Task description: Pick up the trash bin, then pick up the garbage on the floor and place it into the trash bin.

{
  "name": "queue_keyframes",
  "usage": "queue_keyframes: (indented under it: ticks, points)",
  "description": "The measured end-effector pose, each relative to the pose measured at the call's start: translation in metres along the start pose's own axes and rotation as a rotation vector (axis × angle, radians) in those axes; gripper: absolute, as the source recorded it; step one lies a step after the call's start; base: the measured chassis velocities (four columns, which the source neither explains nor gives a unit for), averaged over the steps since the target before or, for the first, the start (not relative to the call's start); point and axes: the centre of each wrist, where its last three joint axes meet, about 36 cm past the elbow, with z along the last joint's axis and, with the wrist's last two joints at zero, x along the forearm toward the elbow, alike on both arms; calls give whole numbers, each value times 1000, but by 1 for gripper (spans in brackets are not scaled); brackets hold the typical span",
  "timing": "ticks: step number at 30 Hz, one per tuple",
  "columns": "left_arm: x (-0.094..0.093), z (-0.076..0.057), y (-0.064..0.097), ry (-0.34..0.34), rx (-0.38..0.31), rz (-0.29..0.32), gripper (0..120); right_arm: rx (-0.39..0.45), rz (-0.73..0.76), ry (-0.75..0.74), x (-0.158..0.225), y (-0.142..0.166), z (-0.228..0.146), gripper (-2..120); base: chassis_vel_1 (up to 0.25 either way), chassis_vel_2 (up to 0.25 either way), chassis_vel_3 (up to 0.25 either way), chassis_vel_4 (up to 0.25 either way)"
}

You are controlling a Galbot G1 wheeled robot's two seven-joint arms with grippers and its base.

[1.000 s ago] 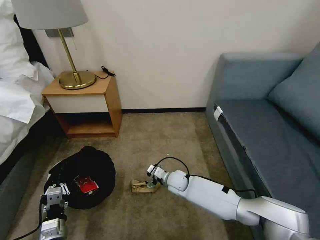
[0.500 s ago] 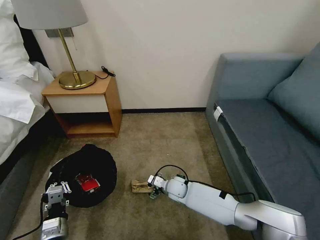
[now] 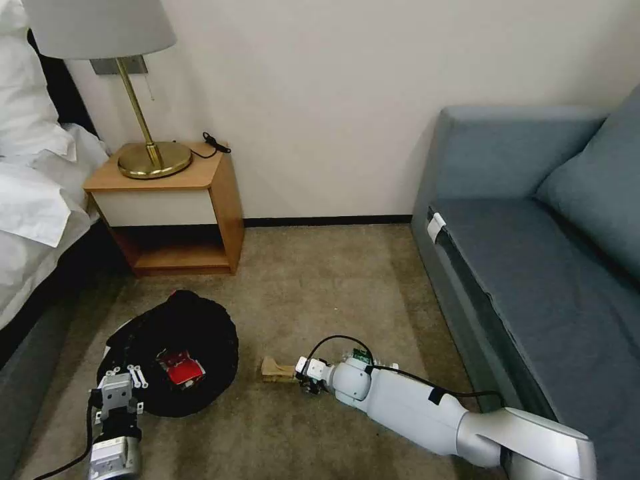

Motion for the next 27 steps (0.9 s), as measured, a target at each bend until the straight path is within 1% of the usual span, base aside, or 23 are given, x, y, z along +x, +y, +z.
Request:
queue_keyframes:
  ticks: [1,2,5,6,7,12,14,16,17,19,21,23,24,26,27]
  points:
    - [0,0,0,0,0,0,4,-2,1,-3,0,-1,0,25,0,0,0,0]
    - [0,0,0,0,0,0,4,-2,1,-3,0,-1,0,25,0,0,0,0]
    - [-1,2,0,1,1,-2,4,-11,1,-11,1,-2,1,11,0,0,0,0]
    - [-1,2,0,1,1,-2,4,-11,1,-11,1,-2,1,11,0,0,0,0]
    - [-1,2,0,1,1,-2,4,-14,1,-12,1,-2,1,7,0,0,0,0]
    - [-1,3,2,-1,-3,-5,4,-39,0,-24,3,1,8,5,0,0,0,0]
    - [-1,4,7,-4,-10,-8,4,-74,5,-45,6,3,13,0,0,0,0,0]
    - [-2,4,9,-4,-11,-13,4,-105,13,-64,8,3,17,0,0,0,0,0]
    - [-2,4,9,-4,-11,-13,4,-105,13,-64,8,3,17,0,0,0,0,0]
    - [-4,3,13,-4,3,-29,4,-171,44,-122,18,-5,20,0,0,0,0,0]
    - [-4,4,14,-9,16,-39,4,-217,75,-177,29,-14,15,0,0,0,0,0]
    - [-4,5,13,-11,20,-41,4,-233,88,-198,33,-17,12,0,0,0,0,0]
    - [-2,6,13,-13,29,-47,4,-274,121,-257,47,-27,2,0,0,0,0,0]
    - [-2,7,12,-11,33,-49,4,-284,129,-277,52,-30,-2,0,0,0,0,0]
    - [-1,7,11,-9,39,-51,4,-301,141,-319,62,-35,-11,0,0,0,0,0]
